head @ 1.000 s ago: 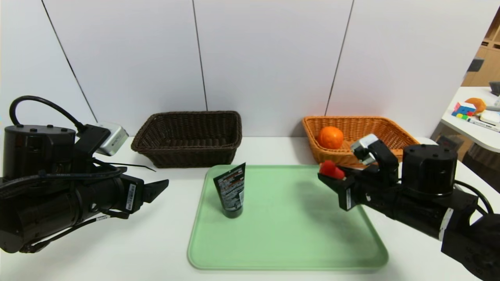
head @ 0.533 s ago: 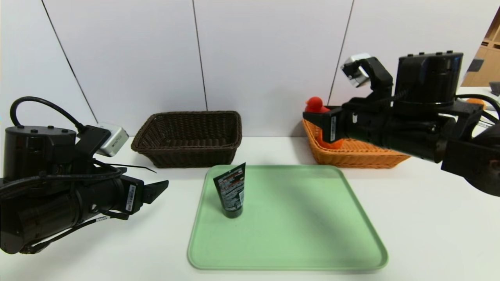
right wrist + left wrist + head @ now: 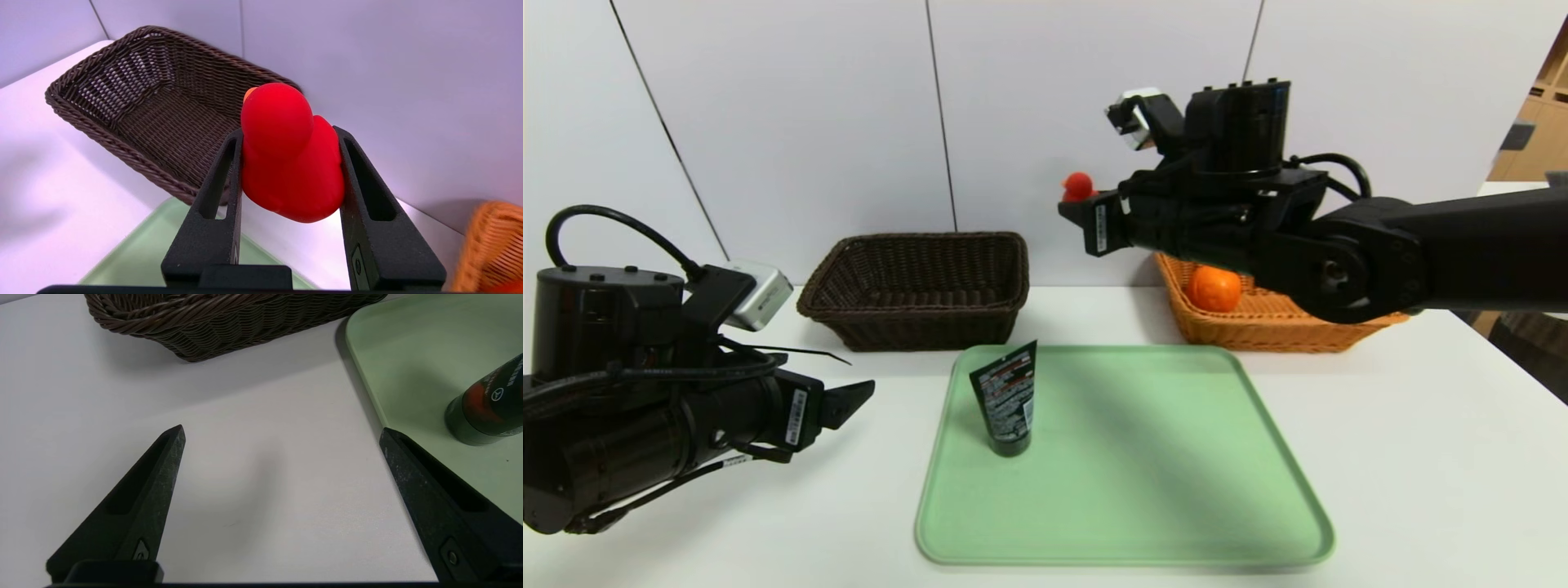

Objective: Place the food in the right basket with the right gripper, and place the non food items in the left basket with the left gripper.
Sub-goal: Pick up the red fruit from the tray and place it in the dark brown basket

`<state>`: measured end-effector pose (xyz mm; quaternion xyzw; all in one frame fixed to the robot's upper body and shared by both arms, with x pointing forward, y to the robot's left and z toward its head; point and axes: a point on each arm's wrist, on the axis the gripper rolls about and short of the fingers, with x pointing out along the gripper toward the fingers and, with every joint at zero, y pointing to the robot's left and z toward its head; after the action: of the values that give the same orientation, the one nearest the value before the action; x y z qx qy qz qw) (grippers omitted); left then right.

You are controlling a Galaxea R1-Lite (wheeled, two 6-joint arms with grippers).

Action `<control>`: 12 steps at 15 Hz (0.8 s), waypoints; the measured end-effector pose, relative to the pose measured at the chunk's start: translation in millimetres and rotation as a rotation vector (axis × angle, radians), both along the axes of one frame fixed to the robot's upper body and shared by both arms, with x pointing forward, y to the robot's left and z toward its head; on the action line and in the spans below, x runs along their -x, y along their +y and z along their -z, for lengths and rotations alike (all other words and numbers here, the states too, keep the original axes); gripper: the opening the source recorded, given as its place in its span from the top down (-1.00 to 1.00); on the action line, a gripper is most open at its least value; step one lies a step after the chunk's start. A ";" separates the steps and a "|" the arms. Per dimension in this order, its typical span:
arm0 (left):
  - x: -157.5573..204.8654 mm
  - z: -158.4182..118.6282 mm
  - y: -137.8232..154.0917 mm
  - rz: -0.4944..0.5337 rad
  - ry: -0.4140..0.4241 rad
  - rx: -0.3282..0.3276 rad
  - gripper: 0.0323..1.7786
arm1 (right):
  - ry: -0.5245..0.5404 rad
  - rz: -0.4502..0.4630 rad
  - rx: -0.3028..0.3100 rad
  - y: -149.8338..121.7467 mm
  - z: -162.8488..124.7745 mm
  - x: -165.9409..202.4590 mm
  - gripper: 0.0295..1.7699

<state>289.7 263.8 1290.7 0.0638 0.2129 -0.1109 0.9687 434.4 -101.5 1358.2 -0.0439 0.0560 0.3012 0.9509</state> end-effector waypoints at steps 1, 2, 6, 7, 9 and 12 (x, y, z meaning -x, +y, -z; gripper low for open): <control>0.1 0.3 0.2 -0.007 0.000 -0.004 -0.90 | 0.004 -0.008 0.001 7.7 5.5 -5.5 0.26; 0.3 0.8 0.4 -0.011 0.001 -0.006 -0.90 | 0.006 -0.015 0.002 15.0 10.5 -10.5 0.26; 0.6 3.2 0.4 -0.011 0.010 -0.010 -0.90 | 0.003 -0.034 -0.002 41.9 23.7 -30.2 0.26; 0.7 4.0 0.5 -0.012 0.013 -0.010 -0.90 | 0.008 -0.038 0.002 47.3 28.0 -33.4 0.26; 0.8 5.6 0.5 -0.011 0.017 -0.013 -0.90 | 0.017 -0.047 0.006 56.5 36.8 -37.7 0.26; 0.1 5.1 0.4 -0.012 0.014 -0.012 -0.90 | 0.057 -0.065 0.016 68.4 45.7 -38.4 0.26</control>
<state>289.6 264.2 1285.7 0.0676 0.2208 -0.1040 0.9674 472.8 -33.1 1312.5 -0.0446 0.0841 0.3324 0.9383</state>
